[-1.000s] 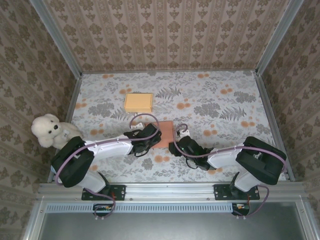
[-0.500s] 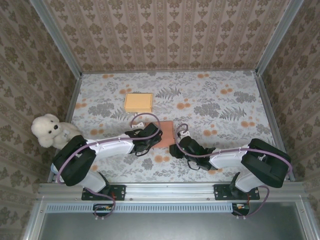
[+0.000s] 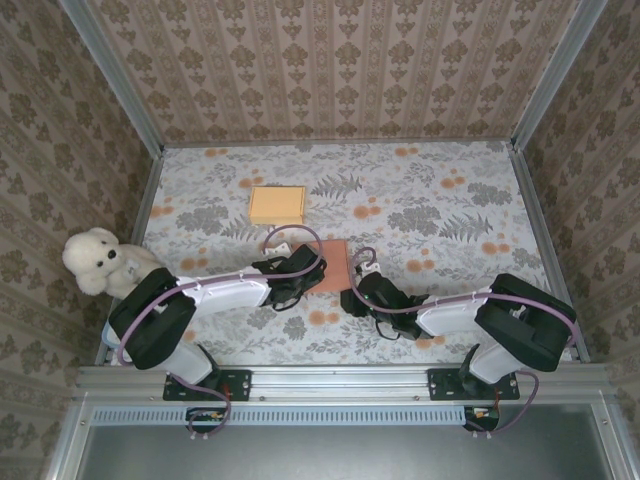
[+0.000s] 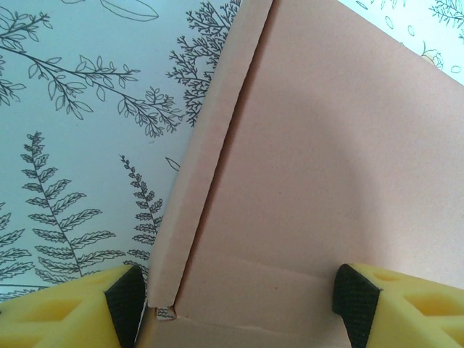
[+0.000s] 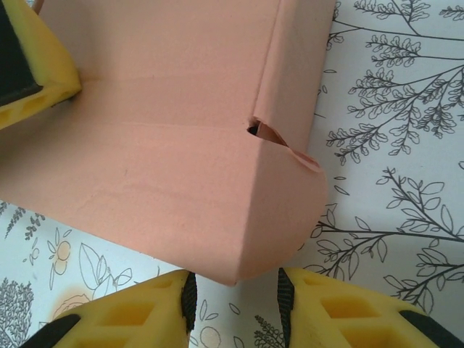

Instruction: Fold the paper box

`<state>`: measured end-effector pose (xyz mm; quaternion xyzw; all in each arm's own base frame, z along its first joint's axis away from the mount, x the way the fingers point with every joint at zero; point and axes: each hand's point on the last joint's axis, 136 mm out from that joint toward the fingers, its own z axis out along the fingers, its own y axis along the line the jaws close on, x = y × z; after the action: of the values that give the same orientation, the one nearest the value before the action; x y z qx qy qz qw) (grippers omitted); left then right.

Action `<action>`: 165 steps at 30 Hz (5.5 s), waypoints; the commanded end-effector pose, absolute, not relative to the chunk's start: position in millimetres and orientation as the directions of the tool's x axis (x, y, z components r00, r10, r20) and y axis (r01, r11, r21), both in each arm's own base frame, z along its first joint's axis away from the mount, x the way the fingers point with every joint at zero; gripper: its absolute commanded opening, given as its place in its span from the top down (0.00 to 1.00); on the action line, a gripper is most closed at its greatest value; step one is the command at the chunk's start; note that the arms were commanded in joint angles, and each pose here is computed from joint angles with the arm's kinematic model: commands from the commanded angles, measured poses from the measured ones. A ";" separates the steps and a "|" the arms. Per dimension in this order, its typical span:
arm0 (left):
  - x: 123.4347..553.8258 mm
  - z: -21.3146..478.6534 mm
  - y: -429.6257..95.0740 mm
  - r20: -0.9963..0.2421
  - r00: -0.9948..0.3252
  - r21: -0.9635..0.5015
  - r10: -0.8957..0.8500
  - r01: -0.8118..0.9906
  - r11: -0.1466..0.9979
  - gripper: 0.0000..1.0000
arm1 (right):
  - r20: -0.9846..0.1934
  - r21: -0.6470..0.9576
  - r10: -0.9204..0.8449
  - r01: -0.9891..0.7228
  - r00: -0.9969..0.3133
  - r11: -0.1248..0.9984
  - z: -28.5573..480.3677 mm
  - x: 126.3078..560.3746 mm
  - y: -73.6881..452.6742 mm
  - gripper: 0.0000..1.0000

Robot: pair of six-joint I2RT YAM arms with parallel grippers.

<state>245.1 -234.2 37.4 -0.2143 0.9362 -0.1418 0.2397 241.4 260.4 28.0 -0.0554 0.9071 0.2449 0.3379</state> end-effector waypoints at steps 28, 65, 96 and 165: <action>203.7 -18.0 -170.7 -0.333 -0.875 -0.035 -0.351 -0.360 0.932 0.27 | -0.661 0.418 0.095 -0.261 -0.744 0.870 36.4 242.8 251.2 0.60; 203.4 -20.3 -172.2 -0.319 -0.878 -0.038 -0.356 -0.364 0.931 0.27 | -0.616 0.441 0.098 -0.238 -0.782 0.865 46.1 267.7 272.3 0.60; 204.6 -18.4 -172.0 -0.321 -0.878 -0.034 -0.356 -0.365 0.930 0.27 | -0.588 0.498 0.116 -0.244 -0.801 0.832 50.9 257.2 275.1 0.64; 204.2 -18.6 -173.3 -0.307 -0.882 -0.045 -0.357 -0.362 0.931 0.27 | -0.693 0.213 -0.003 -0.208 -0.721 0.955 12.1 273.8 241.1 0.53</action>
<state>258.1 -231.8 36.6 -0.2236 0.9307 -0.1394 0.2538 288.5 258.9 24.6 -0.0512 0.8938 0.1728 0.4106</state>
